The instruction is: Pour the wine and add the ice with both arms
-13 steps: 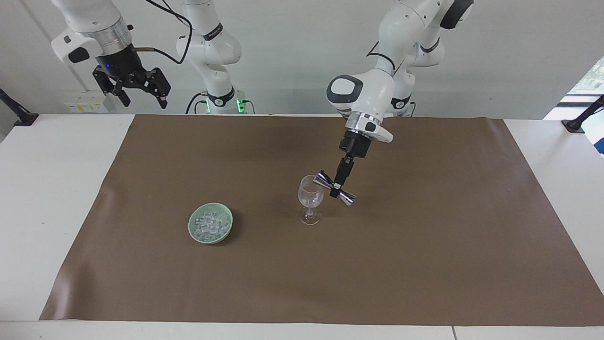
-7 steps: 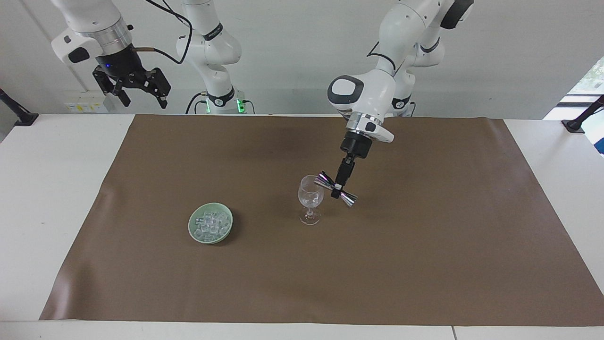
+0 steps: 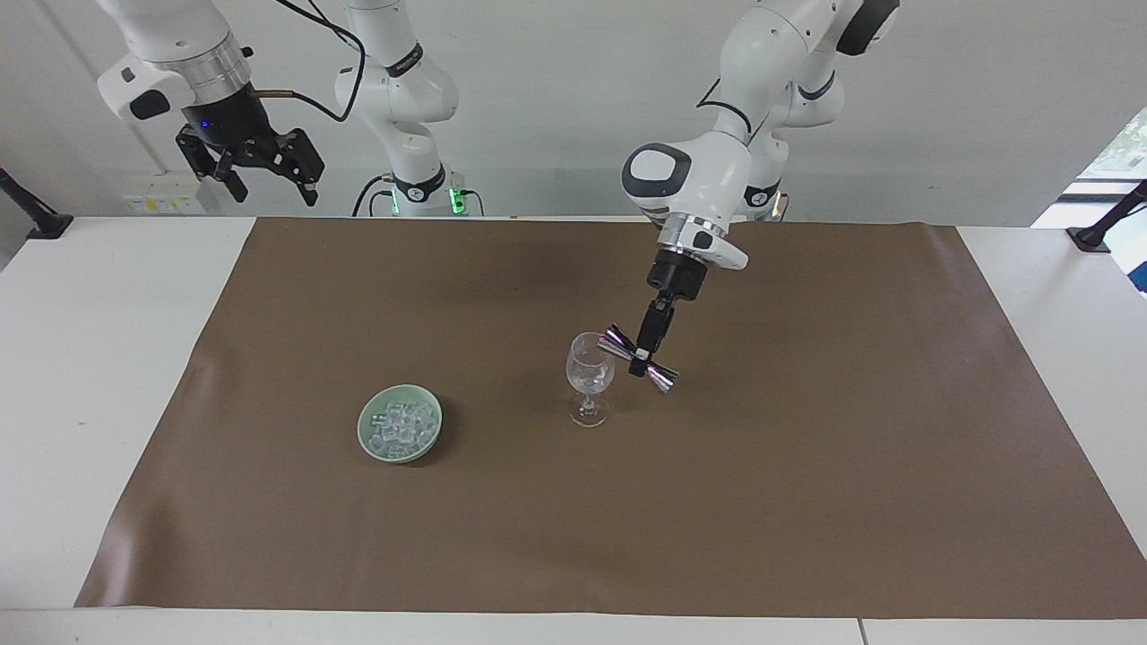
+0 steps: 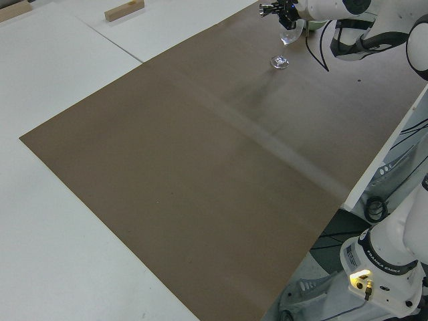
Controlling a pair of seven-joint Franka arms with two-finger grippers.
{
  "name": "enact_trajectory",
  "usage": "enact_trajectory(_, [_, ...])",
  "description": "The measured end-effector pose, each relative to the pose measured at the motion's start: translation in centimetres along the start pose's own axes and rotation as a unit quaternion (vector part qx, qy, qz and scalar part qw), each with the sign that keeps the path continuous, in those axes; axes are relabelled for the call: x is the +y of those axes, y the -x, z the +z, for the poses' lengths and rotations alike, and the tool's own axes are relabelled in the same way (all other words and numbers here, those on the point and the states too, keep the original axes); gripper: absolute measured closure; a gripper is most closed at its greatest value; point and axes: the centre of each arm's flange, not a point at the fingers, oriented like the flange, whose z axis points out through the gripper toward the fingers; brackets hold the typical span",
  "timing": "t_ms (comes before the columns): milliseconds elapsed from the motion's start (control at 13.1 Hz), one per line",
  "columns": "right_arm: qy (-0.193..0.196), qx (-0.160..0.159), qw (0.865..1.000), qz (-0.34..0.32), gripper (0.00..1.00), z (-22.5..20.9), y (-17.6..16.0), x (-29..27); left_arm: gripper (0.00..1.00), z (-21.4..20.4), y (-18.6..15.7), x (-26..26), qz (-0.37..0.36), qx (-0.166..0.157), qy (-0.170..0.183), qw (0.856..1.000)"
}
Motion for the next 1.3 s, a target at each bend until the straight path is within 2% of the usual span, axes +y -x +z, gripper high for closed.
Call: enact_trajectory(1299, [0.0, 0.0, 1.0, 0.007, 0.0, 0.0, 0.0, 0.7, 0.78, -0.2, -0.5, 1.3, 0.025, 0.006, 0.014, 1.0])
